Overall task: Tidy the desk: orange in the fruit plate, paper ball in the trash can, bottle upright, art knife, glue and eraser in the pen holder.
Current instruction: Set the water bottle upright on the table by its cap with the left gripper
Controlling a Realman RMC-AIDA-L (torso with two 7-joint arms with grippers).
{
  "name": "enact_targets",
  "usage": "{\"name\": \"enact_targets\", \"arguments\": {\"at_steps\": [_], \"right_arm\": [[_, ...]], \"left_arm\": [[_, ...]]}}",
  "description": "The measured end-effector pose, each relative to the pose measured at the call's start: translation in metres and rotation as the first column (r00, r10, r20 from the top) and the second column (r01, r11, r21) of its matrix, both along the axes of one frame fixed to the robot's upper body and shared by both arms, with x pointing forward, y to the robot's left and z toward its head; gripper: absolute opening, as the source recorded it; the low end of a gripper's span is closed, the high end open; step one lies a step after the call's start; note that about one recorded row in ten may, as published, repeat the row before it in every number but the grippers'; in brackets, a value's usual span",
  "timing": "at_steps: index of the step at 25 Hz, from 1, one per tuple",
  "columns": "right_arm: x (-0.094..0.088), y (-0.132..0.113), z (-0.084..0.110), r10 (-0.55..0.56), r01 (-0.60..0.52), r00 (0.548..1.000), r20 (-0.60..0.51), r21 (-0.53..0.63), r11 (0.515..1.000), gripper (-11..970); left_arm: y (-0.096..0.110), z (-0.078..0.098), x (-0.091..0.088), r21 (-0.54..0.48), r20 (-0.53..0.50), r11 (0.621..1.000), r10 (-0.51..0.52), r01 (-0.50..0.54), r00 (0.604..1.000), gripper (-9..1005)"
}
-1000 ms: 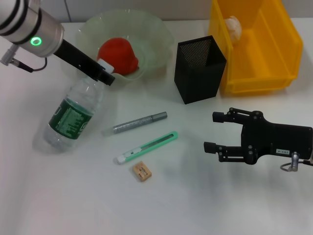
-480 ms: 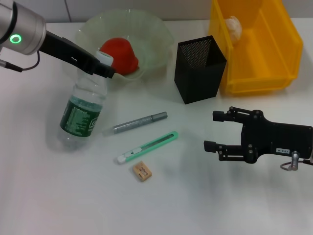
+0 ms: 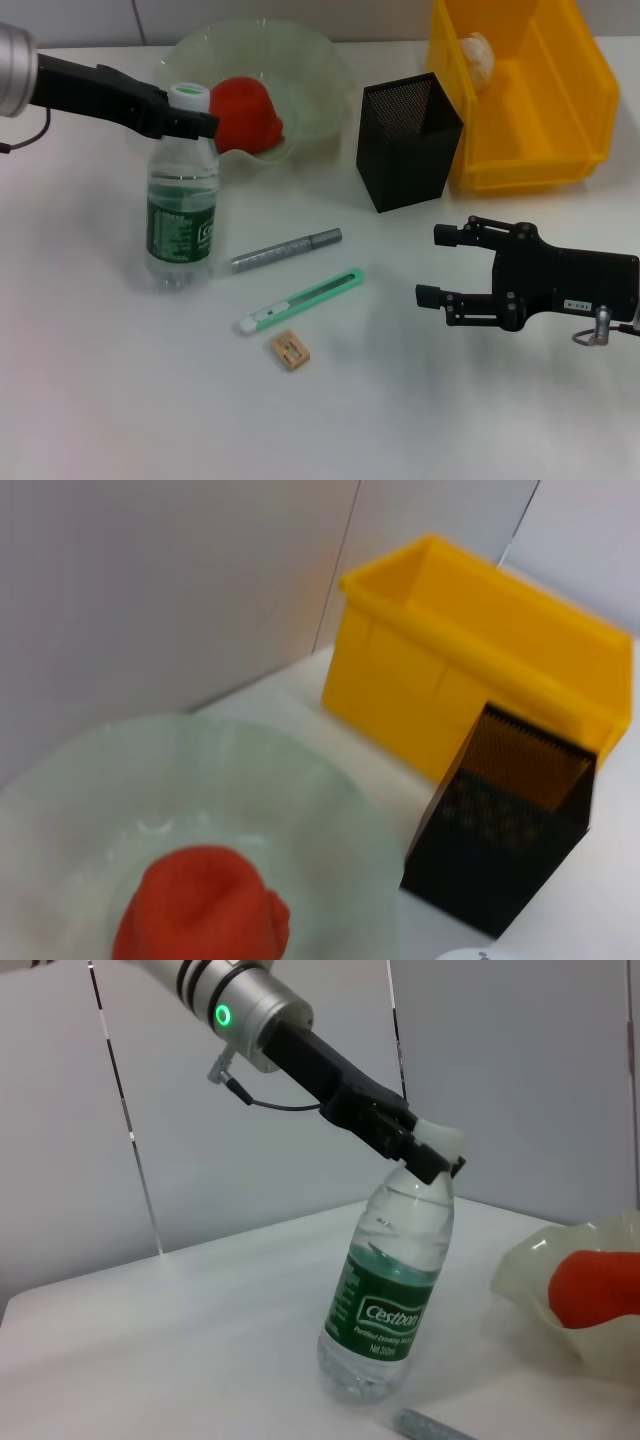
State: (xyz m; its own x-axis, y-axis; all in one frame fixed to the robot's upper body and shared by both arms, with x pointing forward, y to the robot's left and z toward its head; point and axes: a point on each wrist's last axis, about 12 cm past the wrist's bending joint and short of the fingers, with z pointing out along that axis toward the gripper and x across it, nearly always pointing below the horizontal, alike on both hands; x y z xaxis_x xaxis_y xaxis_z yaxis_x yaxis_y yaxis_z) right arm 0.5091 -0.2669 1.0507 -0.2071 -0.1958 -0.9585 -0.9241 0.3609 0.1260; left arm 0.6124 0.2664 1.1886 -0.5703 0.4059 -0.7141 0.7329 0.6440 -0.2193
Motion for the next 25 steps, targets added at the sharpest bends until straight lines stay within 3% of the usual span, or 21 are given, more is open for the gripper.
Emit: {"name": "enact_targets", "arguments": {"at_steps": [10,13,20,25], "right_arm": [[0.002,0.002,0.001,0.004,-0.004,1.0,-0.005,0.007,1.0,820],[0.002,0.002,0.001,0.004,-0.004,1.0,-0.007,0.008,1.0,820],[0.0,0.001,0.0,-0.002,0.002,1.0,-0.01,0.009,1.0,822],[0.0,0.0,0.001,-0.007,0.007,1.0,-0.008,0.012,1.0,821]], "left_arm": [[0.028,-0.011,-0.013,-0.133,0.129,0.991,0.001,0.016,0.992,488],[0.035,-0.02,-0.021,-0.217,0.184,0.976,0.017,0.024,0.983,491],[0.042,-0.031,-0.031,-0.295,0.288,0.954,0.029,0.06,0.957,496],[0.041,-0.051,-0.04,-0.335,0.366,0.938,0.04,0.092,0.93,500]]}}
